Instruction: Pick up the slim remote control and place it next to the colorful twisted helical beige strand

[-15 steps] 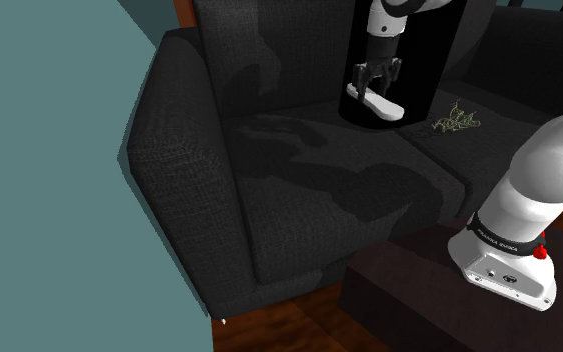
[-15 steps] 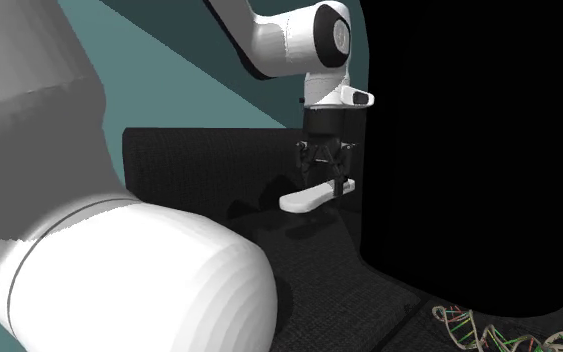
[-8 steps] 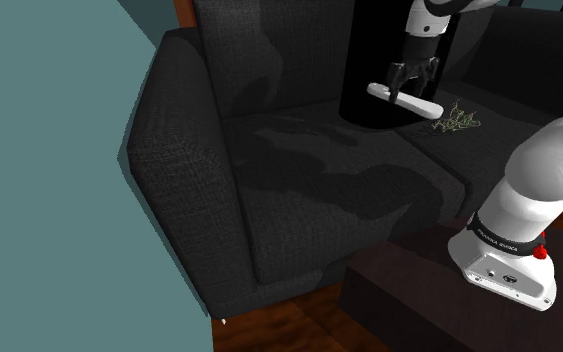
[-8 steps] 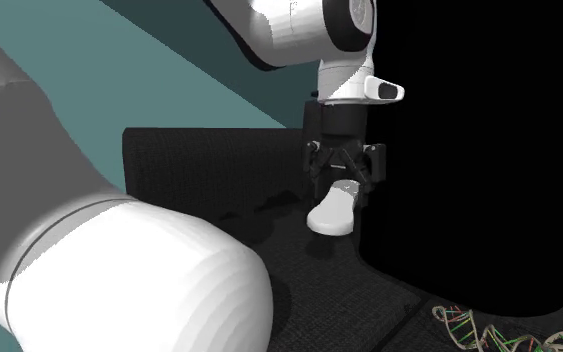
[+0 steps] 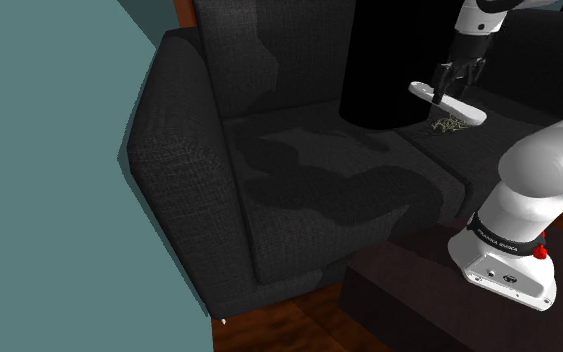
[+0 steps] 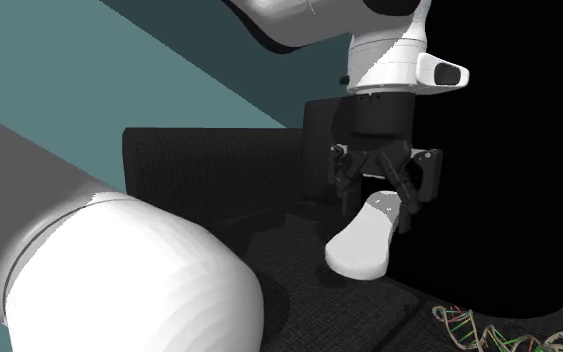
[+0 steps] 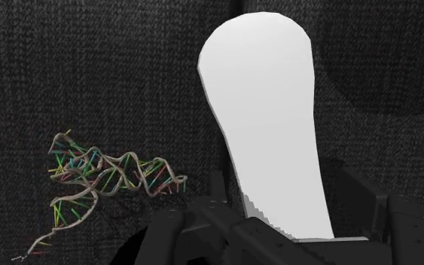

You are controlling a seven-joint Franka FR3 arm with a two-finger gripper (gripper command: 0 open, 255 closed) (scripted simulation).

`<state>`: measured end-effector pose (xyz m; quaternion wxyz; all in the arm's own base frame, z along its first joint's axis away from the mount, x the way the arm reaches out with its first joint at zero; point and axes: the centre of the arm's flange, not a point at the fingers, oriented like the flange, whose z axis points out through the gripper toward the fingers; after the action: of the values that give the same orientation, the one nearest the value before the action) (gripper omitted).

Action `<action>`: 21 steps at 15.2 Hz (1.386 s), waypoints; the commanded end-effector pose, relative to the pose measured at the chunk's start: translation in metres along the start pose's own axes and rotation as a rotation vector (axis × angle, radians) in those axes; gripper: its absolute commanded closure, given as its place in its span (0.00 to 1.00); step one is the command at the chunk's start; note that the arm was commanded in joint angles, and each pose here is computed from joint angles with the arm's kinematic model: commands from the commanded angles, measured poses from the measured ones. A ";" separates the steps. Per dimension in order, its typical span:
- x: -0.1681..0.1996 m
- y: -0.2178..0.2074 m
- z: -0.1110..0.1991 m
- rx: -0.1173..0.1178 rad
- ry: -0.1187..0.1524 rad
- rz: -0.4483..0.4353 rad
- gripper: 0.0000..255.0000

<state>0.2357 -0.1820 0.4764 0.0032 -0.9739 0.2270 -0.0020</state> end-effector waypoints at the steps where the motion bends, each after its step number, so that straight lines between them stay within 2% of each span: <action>1: -0.016 0.020 0.001 0.000 0.000 -0.001 1.00; 12: -0.098 0.135 -0.001 0.000 0.000 -0.001 1.00; 21: -0.098 0.136 0.047 0.000 0.000 -0.001 1.00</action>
<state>0.0882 -0.2595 0.4333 0.0033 -0.9740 0.2267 -0.0017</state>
